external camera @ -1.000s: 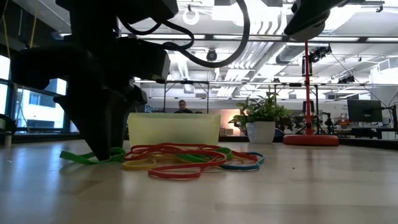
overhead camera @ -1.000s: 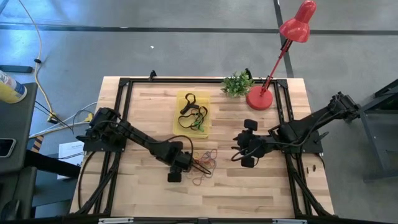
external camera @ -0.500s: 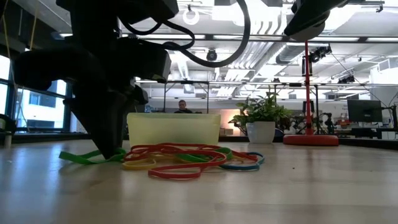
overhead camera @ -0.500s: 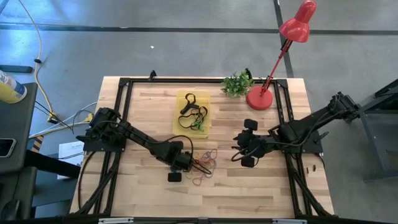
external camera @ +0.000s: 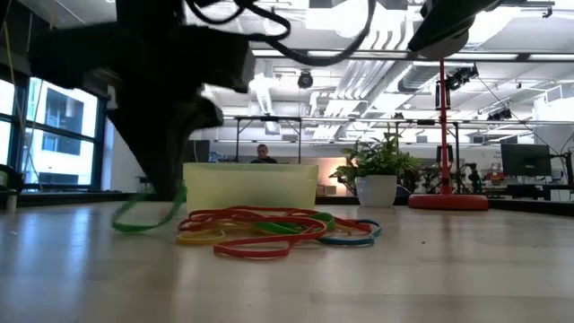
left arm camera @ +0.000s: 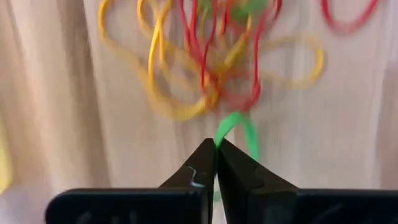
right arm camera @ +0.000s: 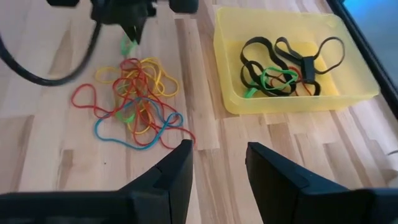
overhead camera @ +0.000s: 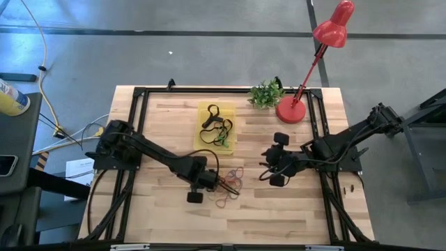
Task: Pick and place rubber bands into bin
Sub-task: Put the green rubber band into the yellow bin
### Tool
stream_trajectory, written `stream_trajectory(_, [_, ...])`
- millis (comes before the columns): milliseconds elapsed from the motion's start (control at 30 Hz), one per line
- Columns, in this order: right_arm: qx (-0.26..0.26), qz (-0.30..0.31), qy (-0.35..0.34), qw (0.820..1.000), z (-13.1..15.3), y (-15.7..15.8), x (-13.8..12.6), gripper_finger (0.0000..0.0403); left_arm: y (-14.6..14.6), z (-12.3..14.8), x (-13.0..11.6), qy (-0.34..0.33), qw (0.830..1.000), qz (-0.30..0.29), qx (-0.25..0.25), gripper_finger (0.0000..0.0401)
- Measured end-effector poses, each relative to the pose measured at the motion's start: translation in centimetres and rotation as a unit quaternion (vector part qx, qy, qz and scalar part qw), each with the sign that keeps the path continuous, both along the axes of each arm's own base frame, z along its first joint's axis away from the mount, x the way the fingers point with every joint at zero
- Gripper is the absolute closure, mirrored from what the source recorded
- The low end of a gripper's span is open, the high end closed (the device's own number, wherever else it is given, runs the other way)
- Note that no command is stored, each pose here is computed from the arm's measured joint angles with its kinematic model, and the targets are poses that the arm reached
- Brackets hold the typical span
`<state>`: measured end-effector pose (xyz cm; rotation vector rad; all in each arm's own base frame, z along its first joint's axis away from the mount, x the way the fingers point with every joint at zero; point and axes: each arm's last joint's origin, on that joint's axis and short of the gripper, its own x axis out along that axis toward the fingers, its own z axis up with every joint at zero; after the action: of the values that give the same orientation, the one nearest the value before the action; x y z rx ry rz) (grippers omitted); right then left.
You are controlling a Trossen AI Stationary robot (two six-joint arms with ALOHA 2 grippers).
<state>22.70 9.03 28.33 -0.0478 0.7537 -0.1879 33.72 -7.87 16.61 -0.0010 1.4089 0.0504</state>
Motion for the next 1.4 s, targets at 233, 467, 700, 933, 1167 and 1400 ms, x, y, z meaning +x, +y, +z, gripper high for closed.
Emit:
stream_trajectory(233, [-0.013, -0.015, -0.006, 1.0, 0.0, -0.2, 0.0, 0.0263, 0.2, 4.9, -0.1, 0.012, 0.998, -0.048, 0.035, 0.0397])
stream_trajectory(467, [-0.014, -0.042, -0.018, 0.999, 0.1, -0.3, 0.0, 0.0263, 2.8, 9.9, 0.5, -0.01, 0.992, -0.068, 0.109, 0.0399])
stream_trajectory(700, [0.007, -0.068, -0.035, 0.997, 0.2, -0.3, 0.1, 0.0263, 8.1, 11.9, 1.4, -0.026, 0.984, -0.095, 0.147, 0.04])
stream_trajectory(933, [0.019, -0.084, -0.047, 0.995, 0.3, -0.3, 0.2, 0.0263, 14.9, 11.8, 1.5, -0.022, 0.98, -0.095, 0.174, 0.04])
stream_trajectory(1167, [0.02, -0.109, -0.067, 0.992, 0.5, -0.3, 0.3, 0.0263, 20.9, 10.0, 1.1, -0.001, 0.984, -0.082, 0.155, 0.04])
stream_trajectory(1400, [0.038, -0.118, -0.086, 0.988, 0.7, -0.3, 0.5, 0.0263, 23.3, 8.0, 1.5, -0.003, 0.987, -0.102, 0.122, 0.04])
